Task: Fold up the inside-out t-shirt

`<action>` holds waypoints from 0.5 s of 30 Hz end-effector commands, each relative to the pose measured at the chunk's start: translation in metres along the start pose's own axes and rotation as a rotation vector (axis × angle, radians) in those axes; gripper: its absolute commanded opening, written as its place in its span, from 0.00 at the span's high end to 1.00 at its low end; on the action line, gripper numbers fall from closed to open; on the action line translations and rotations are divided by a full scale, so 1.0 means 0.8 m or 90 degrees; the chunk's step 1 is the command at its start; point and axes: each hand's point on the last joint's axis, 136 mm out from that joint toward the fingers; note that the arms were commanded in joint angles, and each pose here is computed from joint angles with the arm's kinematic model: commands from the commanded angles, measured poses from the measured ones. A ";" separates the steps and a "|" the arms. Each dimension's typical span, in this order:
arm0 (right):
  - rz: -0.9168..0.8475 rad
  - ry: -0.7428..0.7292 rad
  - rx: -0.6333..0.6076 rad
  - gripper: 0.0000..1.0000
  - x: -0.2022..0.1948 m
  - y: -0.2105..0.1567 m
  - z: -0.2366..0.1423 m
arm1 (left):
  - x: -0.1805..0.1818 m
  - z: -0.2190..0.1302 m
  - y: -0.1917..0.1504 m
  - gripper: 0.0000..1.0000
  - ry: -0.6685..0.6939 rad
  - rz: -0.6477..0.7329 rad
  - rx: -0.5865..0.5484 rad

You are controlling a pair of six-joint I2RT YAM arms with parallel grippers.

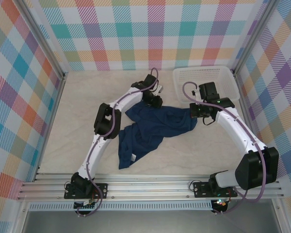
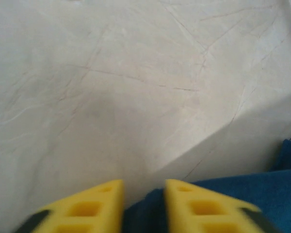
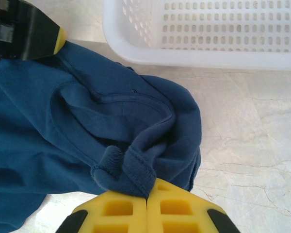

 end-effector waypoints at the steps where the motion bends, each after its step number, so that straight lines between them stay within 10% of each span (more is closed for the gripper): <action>1: 0.004 0.035 -0.041 1.00 0.014 0.023 -0.012 | -0.009 -0.002 0.001 0.93 -0.015 0.017 0.020; 8: -0.013 0.056 -0.154 1.00 0.025 0.073 -0.058 | 0.006 -0.125 0.082 1.00 0.032 0.016 -0.133; 15: -0.025 0.094 -0.202 1.00 0.039 0.087 -0.075 | 0.028 -0.177 0.064 1.00 0.055 -0.028 -0.190</action>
Point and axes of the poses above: each hand's point on the last joint's axis, 136 mm out from that joint toward the fingers, its own z axis out along the fingers, its own x axis along the line the jaws close on, y = z × x, and after that the axes turned 3 degrees about z, right-handed
